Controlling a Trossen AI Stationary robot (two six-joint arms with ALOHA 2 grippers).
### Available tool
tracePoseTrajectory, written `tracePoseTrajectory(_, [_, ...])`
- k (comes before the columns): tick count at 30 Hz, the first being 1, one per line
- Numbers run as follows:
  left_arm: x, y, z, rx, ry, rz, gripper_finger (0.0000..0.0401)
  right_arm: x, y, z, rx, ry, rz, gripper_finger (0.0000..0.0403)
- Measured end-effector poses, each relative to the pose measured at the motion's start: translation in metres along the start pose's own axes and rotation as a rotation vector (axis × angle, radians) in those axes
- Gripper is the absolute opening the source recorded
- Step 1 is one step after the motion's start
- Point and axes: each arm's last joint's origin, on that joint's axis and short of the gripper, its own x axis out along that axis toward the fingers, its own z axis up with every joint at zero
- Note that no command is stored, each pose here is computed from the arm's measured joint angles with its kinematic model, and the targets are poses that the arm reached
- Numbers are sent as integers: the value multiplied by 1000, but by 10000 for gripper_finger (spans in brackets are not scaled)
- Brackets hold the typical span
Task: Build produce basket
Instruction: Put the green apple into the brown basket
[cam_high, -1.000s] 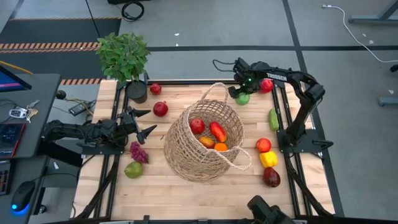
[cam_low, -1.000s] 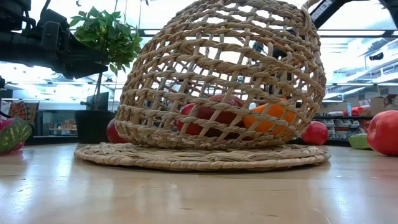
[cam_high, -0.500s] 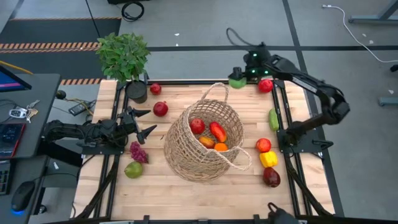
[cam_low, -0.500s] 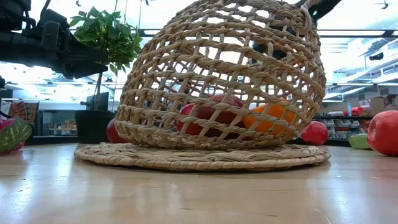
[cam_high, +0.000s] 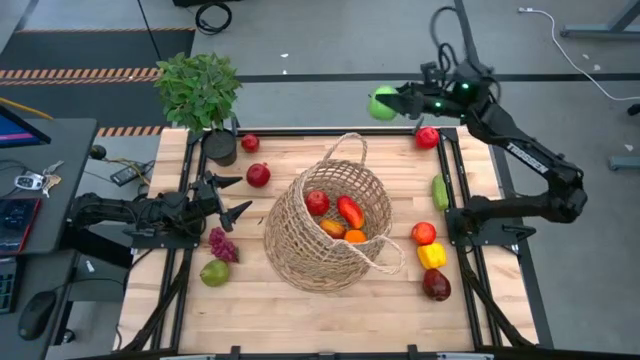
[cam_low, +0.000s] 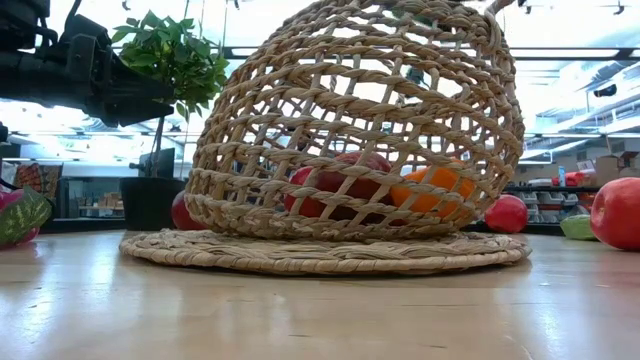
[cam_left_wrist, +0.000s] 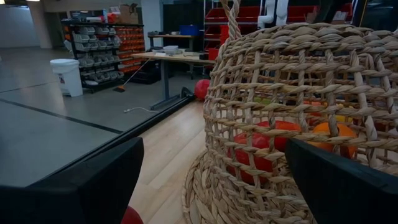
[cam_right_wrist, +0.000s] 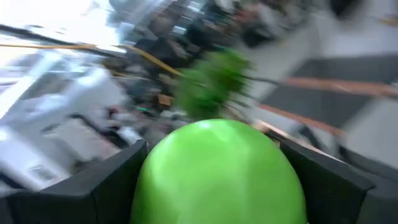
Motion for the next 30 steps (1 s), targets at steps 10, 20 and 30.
tracePoseTrajectory(10, [0,0,0,0,0,0,398,-3,41,6,17,65,436,360])
tracePoseTrajectory(20, [0,0,0,0,0,0,398,4,67,-21,-35,328,707,360])
tracePoseTrajectory(30, [0,0,0,0,0,0,398,2,88,-35,-36,432,844,360])
